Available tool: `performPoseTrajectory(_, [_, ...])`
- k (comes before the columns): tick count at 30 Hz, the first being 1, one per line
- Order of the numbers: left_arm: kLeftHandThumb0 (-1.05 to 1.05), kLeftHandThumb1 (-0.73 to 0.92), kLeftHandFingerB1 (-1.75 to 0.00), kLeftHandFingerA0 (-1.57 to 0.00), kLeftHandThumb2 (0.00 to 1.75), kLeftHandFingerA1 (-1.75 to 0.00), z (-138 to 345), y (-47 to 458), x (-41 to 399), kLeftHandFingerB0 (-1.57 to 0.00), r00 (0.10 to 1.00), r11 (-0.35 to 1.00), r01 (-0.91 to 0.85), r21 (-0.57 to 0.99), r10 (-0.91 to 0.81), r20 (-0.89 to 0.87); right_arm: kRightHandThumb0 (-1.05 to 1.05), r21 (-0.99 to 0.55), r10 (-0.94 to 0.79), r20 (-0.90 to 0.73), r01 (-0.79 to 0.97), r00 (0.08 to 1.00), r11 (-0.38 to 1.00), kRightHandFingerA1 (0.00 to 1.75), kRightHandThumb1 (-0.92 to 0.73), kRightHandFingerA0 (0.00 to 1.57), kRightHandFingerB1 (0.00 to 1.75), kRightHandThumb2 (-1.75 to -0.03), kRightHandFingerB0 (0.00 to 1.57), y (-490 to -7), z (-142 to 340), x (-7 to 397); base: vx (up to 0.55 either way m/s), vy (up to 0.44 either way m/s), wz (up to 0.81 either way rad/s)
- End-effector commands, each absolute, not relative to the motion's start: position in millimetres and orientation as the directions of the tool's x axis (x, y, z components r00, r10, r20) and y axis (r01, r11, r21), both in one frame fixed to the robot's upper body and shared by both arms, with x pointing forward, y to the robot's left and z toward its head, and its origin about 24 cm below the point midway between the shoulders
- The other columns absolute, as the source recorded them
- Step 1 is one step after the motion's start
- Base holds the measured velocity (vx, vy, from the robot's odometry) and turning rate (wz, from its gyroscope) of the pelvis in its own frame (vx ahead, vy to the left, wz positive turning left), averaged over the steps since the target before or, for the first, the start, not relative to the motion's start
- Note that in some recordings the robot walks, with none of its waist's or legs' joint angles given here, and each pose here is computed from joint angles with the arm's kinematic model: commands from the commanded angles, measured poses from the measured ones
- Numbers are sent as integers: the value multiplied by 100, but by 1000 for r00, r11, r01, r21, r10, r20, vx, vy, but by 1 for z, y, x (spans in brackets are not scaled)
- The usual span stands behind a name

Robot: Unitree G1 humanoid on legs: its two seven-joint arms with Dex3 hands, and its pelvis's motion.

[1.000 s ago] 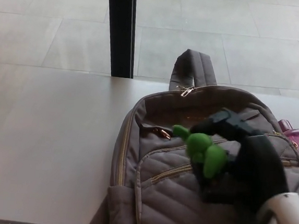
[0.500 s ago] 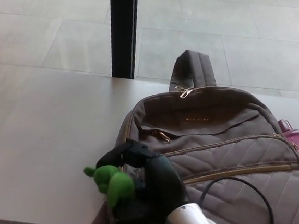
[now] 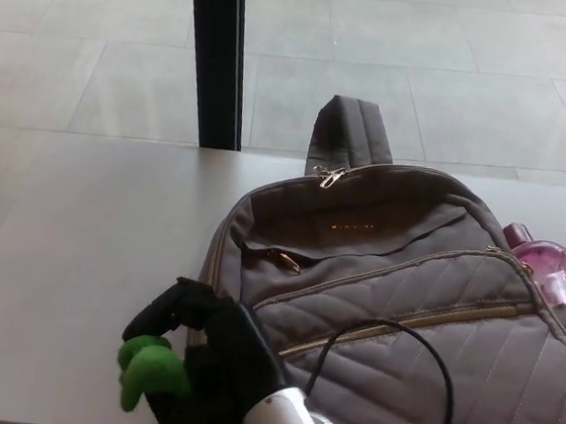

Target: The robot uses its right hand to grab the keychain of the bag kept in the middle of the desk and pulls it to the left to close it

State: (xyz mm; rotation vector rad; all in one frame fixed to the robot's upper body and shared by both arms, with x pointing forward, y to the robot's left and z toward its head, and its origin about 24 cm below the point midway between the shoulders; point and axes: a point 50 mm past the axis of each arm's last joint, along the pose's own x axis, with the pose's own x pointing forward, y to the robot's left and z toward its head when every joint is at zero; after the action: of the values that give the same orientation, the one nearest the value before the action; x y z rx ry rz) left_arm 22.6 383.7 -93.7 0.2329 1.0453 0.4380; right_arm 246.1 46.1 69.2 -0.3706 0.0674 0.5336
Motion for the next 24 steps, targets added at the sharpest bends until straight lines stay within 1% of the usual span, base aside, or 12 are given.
performPoseTrajectory(1, [-78,80,-56,-62,118,-65,-91,386,20,-48,436,897,-200,394,441,-784,-59,-574,644,-266,-655,717,492,48,-67,0,6,-60,0,87,70,226,0,0,0])
performPoseTrajectory(2, [-86,92,-46,-65,84,-60,-91,385,21,-49,438,899,-212,383,437,-786,-66,-596,643,-254,-641,722,484,0,-63,0,0,-60,0,81,74,230,0,0,0])
performPoseTrajectory(3, [-78,80,-56,-63,117,-67,-92,385,21,-47,437,902,-219,372,431,-789,-83,-632,634,-234,-611,737,477,0,-46,0,0,-60,0,68,83,239,0,0,0])
performPoseTrajectory(6, [-79,79,-56,-63,117,-67,-93,384,21,-47,434,902,-224,368,431,-791,-99,-686,628,-231,-582,743,437,33,-59,0,17,-87,0,58,92,247,-6,5,8])
performPoseTrajectory(9, [-85,91,-46,-62,83,-58,-91,386,18,-49,434,899,-225,376,438,-787,-97,-755,633,-248,-556,734,349,29,-59,0,0,-91,0,33,123,265,-3,5,7])
performPoseTrajectory(11, [-78,79,-56,-63,117,-66,-91,386,17,-47,429,897,-233,377,442,-788,-89,-764,634,-250,-551,732,336,30,-52,0,0,-89,0,24,133,270,0,0,0])
performPoseTrajectory(12, [-82,92,-45,-65,83,-58,-91,386,17,-46,430,898,-225,379,441,-788,-86,-771,635,-251,-548,730,325,34,-47,0,0,-90,0,18,139,272,0,0,0])
performPoseTrajectory(18, [-86,92,-46,-62,83,-57,-92,385,13,-49,424,899,-222,378,438,-793,-82,-783,646,-255,-546,720,299,33,-43,0,0,-87,0,-20,186,281,0,0,0])
performPoseTrajectory(19, [-79,79,-57,-62,117,-66,-92,385,12,-48,423,897,-230,377,441,-791,-80,-780,655,-228,-538,720,320,34,-43,0,0,-84,0,-29,194,282,0,0,0])
performPoseTrajectory(20, [-84,92,-45,-67,82,-58,-92,385,11,-53,418,895,-234,380,445,-792,-83,-778,657,-216,-534,722,331,32,-45,0,0,-85,0,-37,204,282,0,0,0])
performPoseTrajectory(21, [-87,92,-47,-63,84,-58,-93,385,9,-51,412,892,-238,383,450,-792,-84,-778,652,-211,-529,728,339,0,-43,0,2,-69,0,-45,214,283,0,0,0])
performPoseTrajectory(24, [-82,92,-46,-63,81,-57,-94,385,7,-50,396,889,-260,376,454,-798,-88,-771,650,-175,-513,739,376,26,-50,0,0,-83,0,-63,235,284,0,0,0])
